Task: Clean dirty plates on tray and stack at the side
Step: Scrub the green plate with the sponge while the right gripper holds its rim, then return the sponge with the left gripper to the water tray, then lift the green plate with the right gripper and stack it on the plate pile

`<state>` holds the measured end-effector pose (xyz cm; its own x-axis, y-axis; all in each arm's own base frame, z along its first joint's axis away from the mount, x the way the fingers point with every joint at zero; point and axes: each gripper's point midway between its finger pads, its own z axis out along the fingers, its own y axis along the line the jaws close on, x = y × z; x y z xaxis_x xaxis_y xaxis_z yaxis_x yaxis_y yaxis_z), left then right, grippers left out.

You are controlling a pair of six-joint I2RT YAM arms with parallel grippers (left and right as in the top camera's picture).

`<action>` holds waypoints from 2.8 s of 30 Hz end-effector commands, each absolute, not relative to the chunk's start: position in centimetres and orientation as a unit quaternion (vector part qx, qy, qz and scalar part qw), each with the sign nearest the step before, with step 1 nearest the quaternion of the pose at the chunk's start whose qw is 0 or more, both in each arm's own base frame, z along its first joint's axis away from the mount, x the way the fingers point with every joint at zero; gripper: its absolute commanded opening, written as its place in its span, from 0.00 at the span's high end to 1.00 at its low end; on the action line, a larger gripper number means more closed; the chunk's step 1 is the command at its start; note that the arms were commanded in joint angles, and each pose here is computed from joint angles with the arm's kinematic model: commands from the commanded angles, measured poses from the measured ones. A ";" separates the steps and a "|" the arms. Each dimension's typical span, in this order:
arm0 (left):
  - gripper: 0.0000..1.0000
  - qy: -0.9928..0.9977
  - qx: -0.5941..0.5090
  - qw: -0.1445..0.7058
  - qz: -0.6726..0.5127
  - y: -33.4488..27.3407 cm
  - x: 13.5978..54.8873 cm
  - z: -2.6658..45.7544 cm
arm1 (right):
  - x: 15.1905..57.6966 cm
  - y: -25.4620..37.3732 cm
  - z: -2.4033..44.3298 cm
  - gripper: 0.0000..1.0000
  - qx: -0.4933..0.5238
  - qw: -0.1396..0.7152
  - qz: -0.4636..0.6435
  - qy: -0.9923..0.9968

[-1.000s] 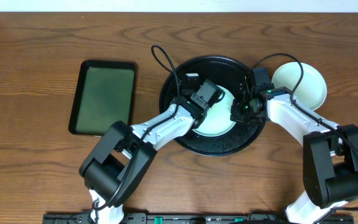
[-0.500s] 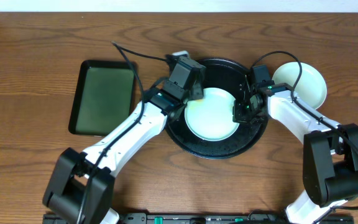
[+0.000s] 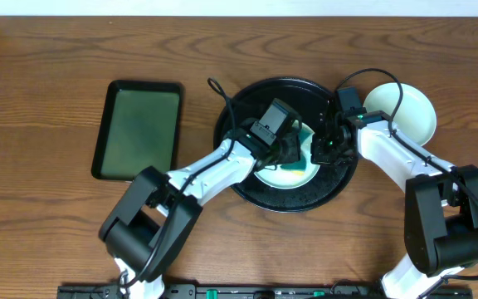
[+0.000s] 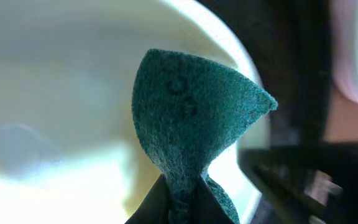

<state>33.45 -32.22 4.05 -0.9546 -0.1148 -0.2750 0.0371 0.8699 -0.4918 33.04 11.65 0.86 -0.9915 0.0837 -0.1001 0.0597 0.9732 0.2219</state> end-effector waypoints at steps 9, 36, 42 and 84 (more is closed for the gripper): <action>0.92 0.954 -0.060 0.291 0.045 -21.1 37.3 2.5 | 33.4 11.2 0.7 0.99 0.024 0.055 0.099 0.993; 0.92 0.907 -0.208 0.364 -0.037 -7.4 41.3 16.6 | 36.4 11.7 8.1 0.99 -0.094 0.120 0.062 0.986; 0.92 0.906 -0.293 0.303 -0.039 -0.1 42.0 12.6 | 36.2 12.4 8.2 0.99 -0.103 0.120 0.064 0.985; 0.20 0.887 -0.350 0.299 -0.028 5.0 39.5 14.9 | 39.3 13.5 22.7 0.99 -0.232 0.278 -0.307 0.880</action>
